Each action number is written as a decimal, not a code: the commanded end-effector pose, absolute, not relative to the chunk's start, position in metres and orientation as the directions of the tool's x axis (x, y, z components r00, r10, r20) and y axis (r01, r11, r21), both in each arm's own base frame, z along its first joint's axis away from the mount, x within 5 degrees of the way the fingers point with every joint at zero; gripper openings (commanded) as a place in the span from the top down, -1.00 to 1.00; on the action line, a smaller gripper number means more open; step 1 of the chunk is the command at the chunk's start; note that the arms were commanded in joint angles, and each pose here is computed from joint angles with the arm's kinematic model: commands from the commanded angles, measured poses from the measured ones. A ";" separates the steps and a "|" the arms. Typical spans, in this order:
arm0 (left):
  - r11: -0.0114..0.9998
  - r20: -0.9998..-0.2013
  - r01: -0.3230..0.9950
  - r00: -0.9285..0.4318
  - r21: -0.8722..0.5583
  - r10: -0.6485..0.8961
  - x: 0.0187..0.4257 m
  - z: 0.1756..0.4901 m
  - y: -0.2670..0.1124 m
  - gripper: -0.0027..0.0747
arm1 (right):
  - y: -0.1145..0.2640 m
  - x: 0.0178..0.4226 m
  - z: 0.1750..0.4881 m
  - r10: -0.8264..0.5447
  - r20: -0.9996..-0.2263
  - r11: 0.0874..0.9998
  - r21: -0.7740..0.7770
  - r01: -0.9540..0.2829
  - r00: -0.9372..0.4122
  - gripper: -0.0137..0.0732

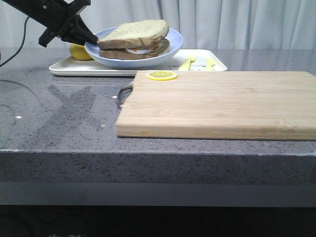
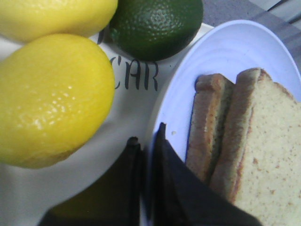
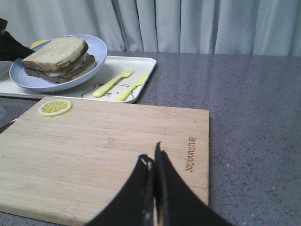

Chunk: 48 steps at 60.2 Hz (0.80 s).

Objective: Place bread and move sandwich to tray

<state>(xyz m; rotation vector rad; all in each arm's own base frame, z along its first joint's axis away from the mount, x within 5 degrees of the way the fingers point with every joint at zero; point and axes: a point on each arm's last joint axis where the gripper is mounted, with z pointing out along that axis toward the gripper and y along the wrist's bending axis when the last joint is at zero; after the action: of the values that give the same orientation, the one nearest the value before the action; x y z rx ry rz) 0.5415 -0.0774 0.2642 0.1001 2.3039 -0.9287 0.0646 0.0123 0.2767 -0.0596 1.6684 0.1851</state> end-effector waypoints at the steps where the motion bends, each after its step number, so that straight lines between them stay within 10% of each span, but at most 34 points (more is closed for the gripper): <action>1: 0.674 -0.663 0.356 -0.699 -0.647 -0.267 0.530 0.327 -0.085 0.95 | 0.011 0.065 0.292 0.090 -0.996 0.986 0.091 -0.138 -0.015 0.86; 21: 0.691 -0.658 0.356 -0.718 -0.629 -0.228 0.528 0.324 -0.084 0.30 | 0.011 0.065 0.292 0.097 -0.995 0.985 0.097 -0.139 -0.013 0.86; 48: 0.687 -0.695 0.444 -0.708 -0.575 -0.124 0.504 0.368 -0.049 0.36 | 0.011 0.065 0.291 0.096 -0.995 0.985 0.097 -0.140 -0.017 0.86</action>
<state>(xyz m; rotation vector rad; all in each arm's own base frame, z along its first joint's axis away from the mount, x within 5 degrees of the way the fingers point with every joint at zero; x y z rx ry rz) 0.5296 -0.0497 0.2984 0.1677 2.3086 -0.9593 0.0646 0.0124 0.2768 -0.0562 1.6683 0.1904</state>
